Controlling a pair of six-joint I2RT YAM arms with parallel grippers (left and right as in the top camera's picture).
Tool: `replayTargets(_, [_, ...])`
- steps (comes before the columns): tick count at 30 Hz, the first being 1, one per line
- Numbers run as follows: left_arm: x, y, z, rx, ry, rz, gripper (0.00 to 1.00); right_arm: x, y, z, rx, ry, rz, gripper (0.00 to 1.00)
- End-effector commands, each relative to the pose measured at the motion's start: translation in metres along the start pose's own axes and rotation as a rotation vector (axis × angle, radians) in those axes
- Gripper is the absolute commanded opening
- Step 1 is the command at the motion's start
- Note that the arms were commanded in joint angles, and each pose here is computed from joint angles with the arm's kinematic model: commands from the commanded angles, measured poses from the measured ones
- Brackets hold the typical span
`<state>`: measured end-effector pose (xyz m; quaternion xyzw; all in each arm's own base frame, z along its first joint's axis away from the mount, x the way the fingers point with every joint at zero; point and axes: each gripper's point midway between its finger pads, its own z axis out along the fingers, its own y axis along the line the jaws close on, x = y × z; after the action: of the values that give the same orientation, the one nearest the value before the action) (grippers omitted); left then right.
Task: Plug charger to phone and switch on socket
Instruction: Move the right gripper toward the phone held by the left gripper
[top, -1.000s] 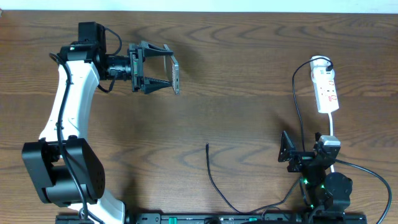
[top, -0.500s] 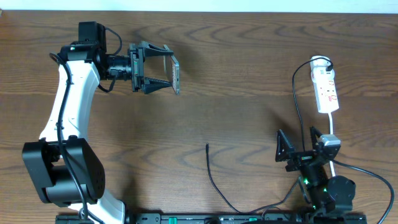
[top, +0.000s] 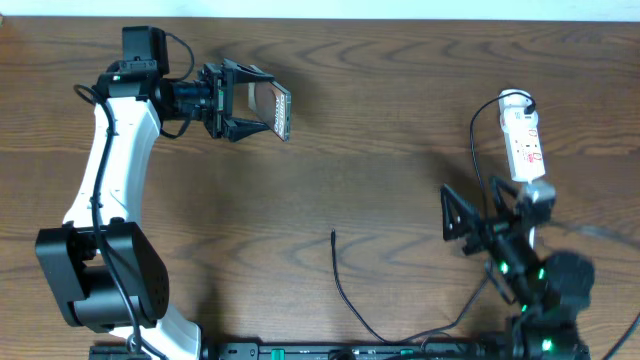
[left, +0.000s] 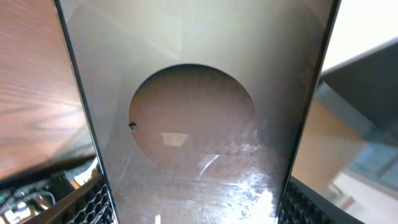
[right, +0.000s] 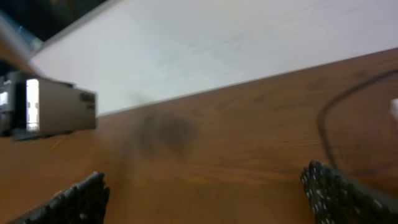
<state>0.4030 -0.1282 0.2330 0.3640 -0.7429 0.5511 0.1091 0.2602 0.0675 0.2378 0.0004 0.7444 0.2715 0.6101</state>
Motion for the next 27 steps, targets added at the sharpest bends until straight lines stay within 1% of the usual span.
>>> replayTargets(1, [-0.005, -0.010, -0.012, -0.009, -0.106, 0.038, 0.07, -0.013, 0.033, 0.023, -0.188, 0.129, -0.025, 0.99])
replayTargets(5, [-0.024, -0.003, -0.015, -0.055, -0.215, 0.036, 0.07, -0.022, 0.066, 0.054, -0.473, 0.308, 0.040, 0.99])
replayTargets(6, [-0.033, 0.001, -0.018, -0.080, -0.273, 0.034, 0.07, -0.025, 0.079, 0.066, -0.626, 0.387, 0.089, 0.99])
replayTargets(7, [-0.038, 0.003, -0.019, -0.093, -0.303, 0.033, 0.07, -0.028, 0.084, 0.072, -0.713, 0.419, 0.109, 0.99])
replayTargets(9, [-0.047, 0.007, -0.023, -0.114, -0.357, 0.019, 0.07, -0.031, 0.085, 0.085, -0.813, 0.447, 0.124, 0.99])
replayTargets(10, [-0.050, 0.008, -0.024, -0.121, -0.377, 0.009, 0.08, -0.030, 0.080, 0.095, -0.829, 0.457, 0.137, 0.99])
replayTargets(12, [-0.057, 0.012, -0.027, -0.136, -0.424, -0.014, 0.07, -0.024, 0.069, 0.115, -0.811, 0.498, 0.223, 0.99])
replayTargets(17, [-0.072, 0.022, -0.036, -0.183, -0.532, -0.063, 0.07, -0.002, 0.039, 0.155, -0.674, 0.598, 0.532, 0.99])
replayTargets(19, [-0.076, 0.029, -0.039, -0.207, -0.570, -0.100, 0.07, 0.008, 0.033, 0.165, -0.634, 0.621, 0.597, 0.99])
replayTargets(21, [-0.078, 0.033, -0.039, -0.228, -0.599, -0.103, 0.07, 0.024, 0.032, 0.175, -0.607, 0.648, 0.629, 0.89])
replayTargets(22, [-0.079, 0.034, -0.039, -0.234, -0.605, -0.101, 0.07, 0.030, 0.034, 0.177, -0.605, 0.661, 0.636, 0.82])
replayTargets(24, [-0.078, 0.034, -0.037, -0.244, -0.612, -0.095, 0.08, 0.043, 0.041, 0.181, -0.608, 0.692, 0.645, 0.54])
replayTargets(25, [-0.078, 0.034, -0.035, -0.249, -0.615, -0.091, 0.08, 0.049, 0.046, 0.182, -0.612, 0.709, 0.652, 0.50])
replayTargets(26, [-0.078, 0.035, -0.034, -0.252, -0.618, -0.092, 0.08, 0.053, 0.051, 0.182, -0.620, 0.722, 0.651, 0.51])
replayTargets(27, [-0.078, 0.035, -0.034, -0.257, -0.626, -0.091, 0.07, 0.056, 0.056, 0.182, -0.631, 0.731, 0.646, 0.57])
